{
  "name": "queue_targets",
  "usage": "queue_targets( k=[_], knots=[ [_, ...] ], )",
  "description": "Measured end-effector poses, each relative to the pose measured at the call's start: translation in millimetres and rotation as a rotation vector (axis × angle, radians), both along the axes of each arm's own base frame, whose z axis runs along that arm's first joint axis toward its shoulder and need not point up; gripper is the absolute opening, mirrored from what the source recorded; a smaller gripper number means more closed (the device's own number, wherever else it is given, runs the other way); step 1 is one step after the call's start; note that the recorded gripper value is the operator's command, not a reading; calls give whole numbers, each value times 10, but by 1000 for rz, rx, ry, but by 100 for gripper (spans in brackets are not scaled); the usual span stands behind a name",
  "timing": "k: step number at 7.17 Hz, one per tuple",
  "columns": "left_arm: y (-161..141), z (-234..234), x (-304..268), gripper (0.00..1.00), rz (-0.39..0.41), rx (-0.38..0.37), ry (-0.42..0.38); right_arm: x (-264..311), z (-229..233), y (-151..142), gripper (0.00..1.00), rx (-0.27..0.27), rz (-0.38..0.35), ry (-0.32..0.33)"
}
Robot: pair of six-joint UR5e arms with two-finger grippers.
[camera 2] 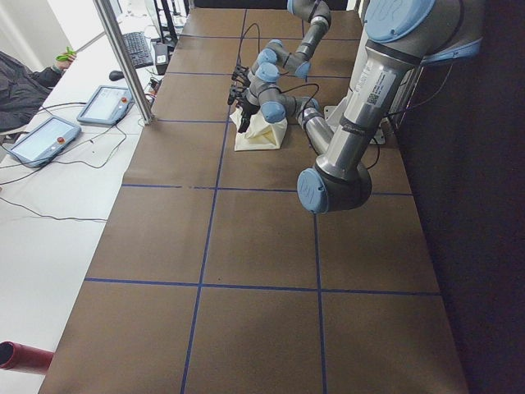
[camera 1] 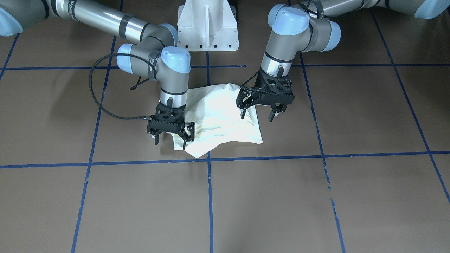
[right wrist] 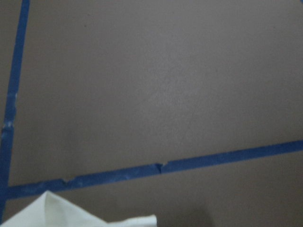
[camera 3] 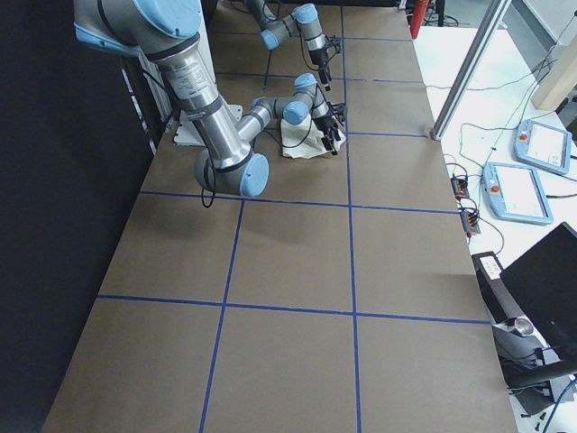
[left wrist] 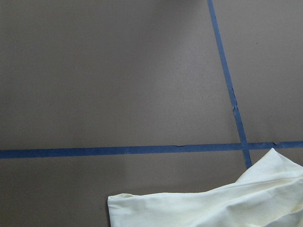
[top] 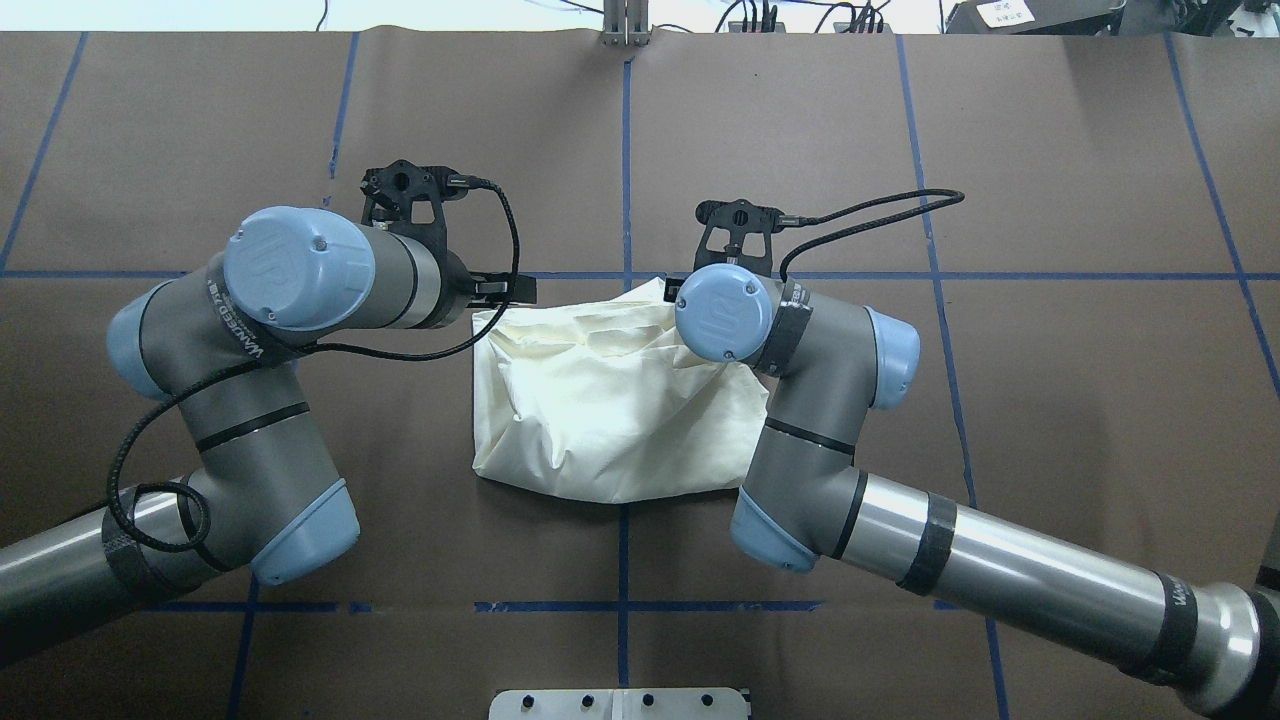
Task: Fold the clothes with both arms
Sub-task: 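Release the fold and raise both grippers above the bundled shirt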
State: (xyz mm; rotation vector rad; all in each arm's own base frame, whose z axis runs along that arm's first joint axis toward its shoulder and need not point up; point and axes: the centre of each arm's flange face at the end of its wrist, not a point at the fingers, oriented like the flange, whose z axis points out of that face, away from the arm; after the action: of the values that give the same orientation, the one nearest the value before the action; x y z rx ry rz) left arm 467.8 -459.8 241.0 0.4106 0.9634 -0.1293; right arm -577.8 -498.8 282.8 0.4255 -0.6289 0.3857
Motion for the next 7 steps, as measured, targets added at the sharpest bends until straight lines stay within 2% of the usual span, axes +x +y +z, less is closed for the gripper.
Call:
queue_targets(
  k=[1, 3, 5, 7],
  knots=[
    [2, 2, 2, 100, 0, 0, 0, 58, -84, -145, 90, -8, 5, -31],
    [6, 4, 3, 100, 1, 2, 2, 128, -507, -173, 70, -25, -25, -129],
    [3, 3, 7, 100, 1, 5, 7, 163, -611, -16, 65, -55, -12, -188],
    [4, 4, 9, 100, 2, 6, 8, 76, -448, 208, 64, -87, 6, -193]
  ],
)
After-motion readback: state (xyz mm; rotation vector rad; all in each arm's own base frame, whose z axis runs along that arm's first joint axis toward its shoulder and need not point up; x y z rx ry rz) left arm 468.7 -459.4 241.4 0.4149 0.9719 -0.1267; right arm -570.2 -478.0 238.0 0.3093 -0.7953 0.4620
